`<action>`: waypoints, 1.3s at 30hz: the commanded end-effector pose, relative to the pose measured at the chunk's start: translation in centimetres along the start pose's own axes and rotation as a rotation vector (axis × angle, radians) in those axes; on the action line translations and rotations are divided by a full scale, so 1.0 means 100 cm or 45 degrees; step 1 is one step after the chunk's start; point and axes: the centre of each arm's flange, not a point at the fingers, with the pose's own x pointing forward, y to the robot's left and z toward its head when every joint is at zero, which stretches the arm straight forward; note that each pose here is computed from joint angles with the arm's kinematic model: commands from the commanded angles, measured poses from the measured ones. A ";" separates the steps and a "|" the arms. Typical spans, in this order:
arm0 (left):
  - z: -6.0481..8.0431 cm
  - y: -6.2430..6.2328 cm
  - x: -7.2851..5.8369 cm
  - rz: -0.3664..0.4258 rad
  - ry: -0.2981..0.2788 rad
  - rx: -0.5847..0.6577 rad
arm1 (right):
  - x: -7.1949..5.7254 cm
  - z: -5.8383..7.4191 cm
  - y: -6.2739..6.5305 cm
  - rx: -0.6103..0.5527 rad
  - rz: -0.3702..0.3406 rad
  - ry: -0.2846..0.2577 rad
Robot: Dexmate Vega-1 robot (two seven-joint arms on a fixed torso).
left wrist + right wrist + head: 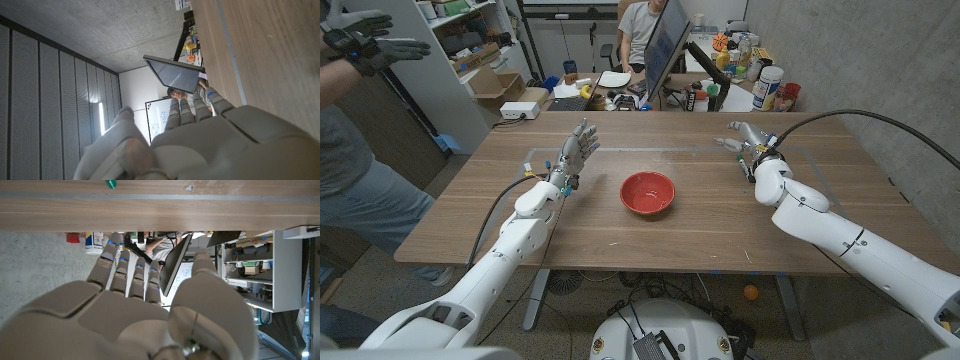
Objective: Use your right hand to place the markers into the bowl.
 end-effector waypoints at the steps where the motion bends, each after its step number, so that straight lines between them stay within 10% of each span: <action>1: 0.001 0.003 0.003 0.001 0.011 0.005 | 0.006 0.009 0.007 -0.163 0.015 0.097; 39: 0.002 0.007 0.012 -0.023 0.001 -0.006 | 0.016 0.013 0.016 -0.387 0.100 0.352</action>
